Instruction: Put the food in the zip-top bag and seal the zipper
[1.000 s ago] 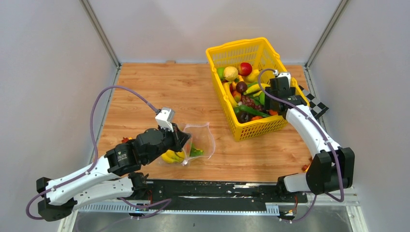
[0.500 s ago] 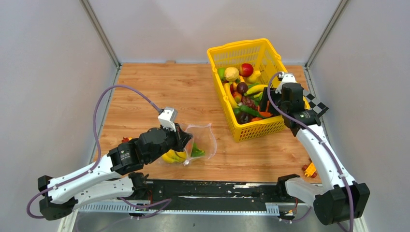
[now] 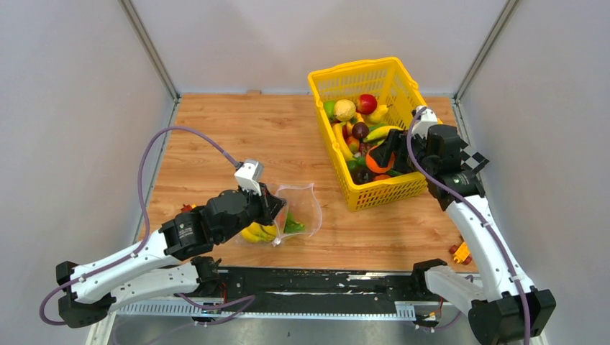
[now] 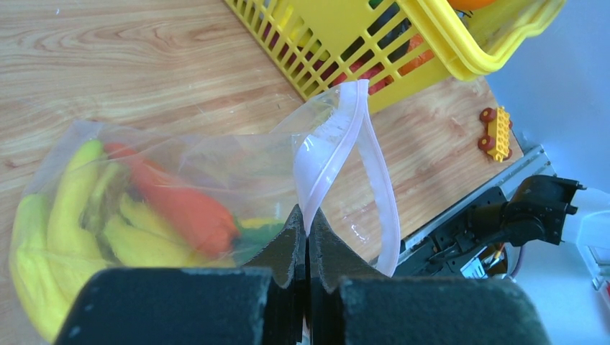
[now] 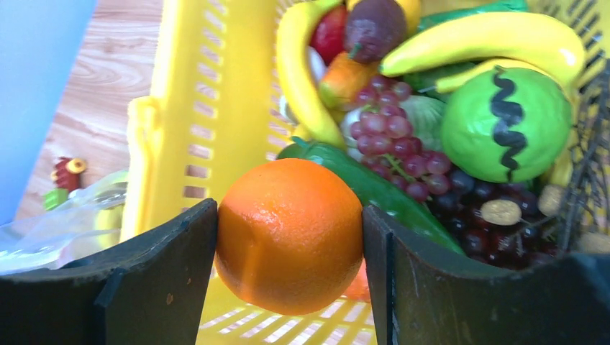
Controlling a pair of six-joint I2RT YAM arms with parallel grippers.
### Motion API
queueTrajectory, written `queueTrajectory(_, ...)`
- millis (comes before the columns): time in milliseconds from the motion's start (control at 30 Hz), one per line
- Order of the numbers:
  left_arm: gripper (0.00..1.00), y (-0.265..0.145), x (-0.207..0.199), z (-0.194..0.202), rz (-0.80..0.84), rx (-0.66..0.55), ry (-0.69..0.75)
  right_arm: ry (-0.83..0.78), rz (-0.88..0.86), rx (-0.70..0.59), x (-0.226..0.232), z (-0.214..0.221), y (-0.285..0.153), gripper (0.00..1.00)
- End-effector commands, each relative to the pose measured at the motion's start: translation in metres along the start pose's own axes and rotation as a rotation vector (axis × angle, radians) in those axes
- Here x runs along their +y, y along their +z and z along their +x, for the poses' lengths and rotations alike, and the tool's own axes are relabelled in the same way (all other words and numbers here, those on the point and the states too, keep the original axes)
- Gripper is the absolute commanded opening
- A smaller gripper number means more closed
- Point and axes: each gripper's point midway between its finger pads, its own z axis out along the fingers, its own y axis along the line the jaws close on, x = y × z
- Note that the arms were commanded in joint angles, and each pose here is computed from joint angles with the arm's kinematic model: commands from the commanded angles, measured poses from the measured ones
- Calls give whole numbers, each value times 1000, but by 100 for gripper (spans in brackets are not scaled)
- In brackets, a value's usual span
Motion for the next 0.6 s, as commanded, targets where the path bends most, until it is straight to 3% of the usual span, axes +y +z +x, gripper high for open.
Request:
queueTrajectory(0,0,3,-6,-8,16,-28,-11,-3,-217,-84,44,-23,-15,43)
queueTrajectory(333,0,3,-10,-10,25,-28,-13,-72,-556,-122,107,-32,-51,43)
queueTrajectory(567,0,2,-15,-17,39,-43,-21,-201,-778,-80,157,-8,-73,42)
